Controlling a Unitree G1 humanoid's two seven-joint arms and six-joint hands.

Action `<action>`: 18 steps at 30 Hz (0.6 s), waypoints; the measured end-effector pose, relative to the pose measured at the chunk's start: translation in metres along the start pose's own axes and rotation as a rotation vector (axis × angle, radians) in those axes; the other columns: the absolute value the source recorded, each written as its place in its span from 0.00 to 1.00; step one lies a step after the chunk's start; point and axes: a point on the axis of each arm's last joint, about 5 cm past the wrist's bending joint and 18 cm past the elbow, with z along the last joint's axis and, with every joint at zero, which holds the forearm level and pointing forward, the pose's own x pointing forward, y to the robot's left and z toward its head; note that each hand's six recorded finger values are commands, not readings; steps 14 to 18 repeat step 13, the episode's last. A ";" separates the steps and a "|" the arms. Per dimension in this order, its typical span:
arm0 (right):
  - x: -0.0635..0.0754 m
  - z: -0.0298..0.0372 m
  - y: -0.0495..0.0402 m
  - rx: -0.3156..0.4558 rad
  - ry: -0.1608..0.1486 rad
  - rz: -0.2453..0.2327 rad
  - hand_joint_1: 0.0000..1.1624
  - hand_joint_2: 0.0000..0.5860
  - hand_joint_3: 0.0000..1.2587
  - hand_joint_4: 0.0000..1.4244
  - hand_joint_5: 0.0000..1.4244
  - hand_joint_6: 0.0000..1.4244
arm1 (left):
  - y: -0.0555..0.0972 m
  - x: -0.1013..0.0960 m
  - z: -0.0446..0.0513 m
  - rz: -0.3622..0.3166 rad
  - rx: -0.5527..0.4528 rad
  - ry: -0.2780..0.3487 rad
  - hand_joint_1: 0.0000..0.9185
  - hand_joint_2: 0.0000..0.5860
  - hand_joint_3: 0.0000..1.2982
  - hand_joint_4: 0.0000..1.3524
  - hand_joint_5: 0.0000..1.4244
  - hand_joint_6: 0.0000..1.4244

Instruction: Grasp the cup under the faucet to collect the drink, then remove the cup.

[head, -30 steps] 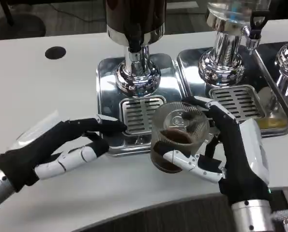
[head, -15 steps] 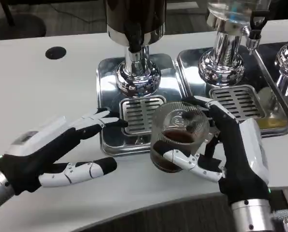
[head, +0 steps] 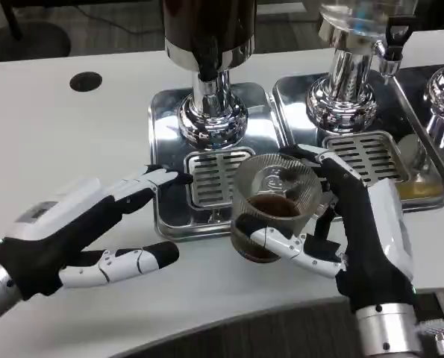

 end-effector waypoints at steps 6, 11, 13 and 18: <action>0.002 0.0002 0.0001 0.001 -0.005 0.003 0.62 0.34 0.42 0.46 0.60 0.83 | 0.000 -0.001 -0.0003 0.003 0.000 0.004 0.00 0.25 0.07 0.00 0.00 0.08; 0.002 0.0000 0.0002 0.002 -0.003 0.003 0.62 0.34 0.42 0.46 0.60 0.83 | -0.001 -0.001 -0.0004 0.001 0.000 0.005 0.00 0.25 0.07 0.00 0.00 0.08; 0.002 0.0000 0.0001 0.002 -0.003 0.003 0.62 0.34 0.42 0.46 0.60 0.83 | -0.001 -0.001 -0.0004 0.001 0.000 0.005 0.00 0.25 0.07 0.00 0.00 0.08; 0.002 0.0000 0.0001 0.002 -0.003 0.003 0.62 0.34 0.42 0.46 0.60 0.83 | -0.001 -0.001 -0.0004 0.001 0.000 0.005 0.00 0.25 0.07 0.00 0.00 0.08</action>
